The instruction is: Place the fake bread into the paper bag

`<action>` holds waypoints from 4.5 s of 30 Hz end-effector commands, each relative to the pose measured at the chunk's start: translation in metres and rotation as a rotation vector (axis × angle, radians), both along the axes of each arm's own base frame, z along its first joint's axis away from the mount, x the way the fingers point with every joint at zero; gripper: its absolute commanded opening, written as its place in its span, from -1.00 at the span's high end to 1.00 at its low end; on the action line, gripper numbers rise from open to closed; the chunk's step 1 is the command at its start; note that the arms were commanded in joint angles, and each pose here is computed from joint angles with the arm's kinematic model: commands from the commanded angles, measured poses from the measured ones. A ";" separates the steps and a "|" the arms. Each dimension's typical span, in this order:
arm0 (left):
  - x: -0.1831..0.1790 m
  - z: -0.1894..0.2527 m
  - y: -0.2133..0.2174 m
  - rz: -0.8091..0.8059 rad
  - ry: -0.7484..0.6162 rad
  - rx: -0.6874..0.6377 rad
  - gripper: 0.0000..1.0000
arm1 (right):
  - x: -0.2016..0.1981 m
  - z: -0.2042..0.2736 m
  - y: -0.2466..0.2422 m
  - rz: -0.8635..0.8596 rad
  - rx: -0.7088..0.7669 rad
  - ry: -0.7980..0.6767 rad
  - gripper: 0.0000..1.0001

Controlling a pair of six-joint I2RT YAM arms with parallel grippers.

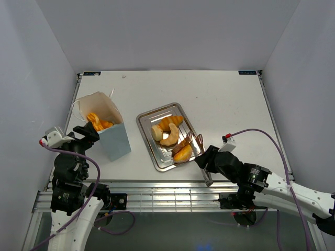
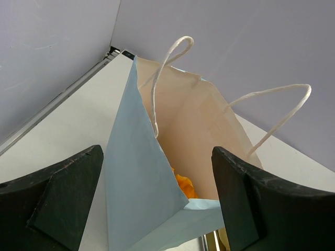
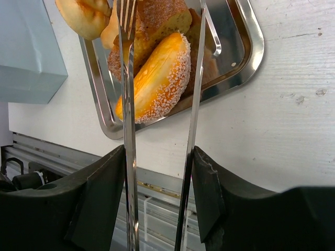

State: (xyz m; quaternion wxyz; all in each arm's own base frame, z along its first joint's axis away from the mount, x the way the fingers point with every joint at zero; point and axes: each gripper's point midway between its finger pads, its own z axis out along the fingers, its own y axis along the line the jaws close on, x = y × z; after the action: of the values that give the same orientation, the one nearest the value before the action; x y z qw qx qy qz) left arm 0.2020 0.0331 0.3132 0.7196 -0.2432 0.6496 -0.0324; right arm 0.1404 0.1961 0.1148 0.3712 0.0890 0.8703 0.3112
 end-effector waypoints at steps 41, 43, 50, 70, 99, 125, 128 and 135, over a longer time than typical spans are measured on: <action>-0.002 0.003 -0.004 -0.025 -0.024 0.005 -0.91 | -0.003 0.013 0.041 0.079 0.143 0.028 0.33; -0.002 0.003 -0.004 -0.025 -0.026 0.003 -0.91 | -0.004 0.009 0.041 0.084 0.133 0.037 0.38; -0.002 0.003 -0.004 -0.022 -0.023 0.005 -0.91 | 0.001 0.034 0.058 0.120 0.220 -0.026 0.60; 0.002 -0.002 -0.001 -0.001 0.007 0.009 -0.90 | 0.021 0.165 0.090 0.210 0.318 -0.308 0.79; 0.002 -0.005 0.006 0.044 0.036 -0.002 -0.85 | -0.022 0.312 0.177 0.784 0.338 -0.745 0.82; -0.001 -0.004 0.008 0.054 0.020 -0.006 -0.86 | 0.002 0.293 0.250 0.808 0.219 -0.776 0.78; -0.001 -0.004 0.008 0.050 0.018 -0.006 -0.86 | 0.011 0.274 0.255 0.793 0.175 -0.763 0.76; 0.000 -0.004 0.006 0.043 0.016 -0.005 -0.86 | 0.038 0.229 0.259 0.723 0.081 -0.715 0.63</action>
State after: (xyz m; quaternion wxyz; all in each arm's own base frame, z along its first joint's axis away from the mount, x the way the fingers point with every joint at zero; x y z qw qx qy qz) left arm 0.2024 0.0416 0.3067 0.7119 -0.2646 0.6504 -0.0110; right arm 0.1587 0.4530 0.3365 0.4723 -0.3380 0.6604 0.4761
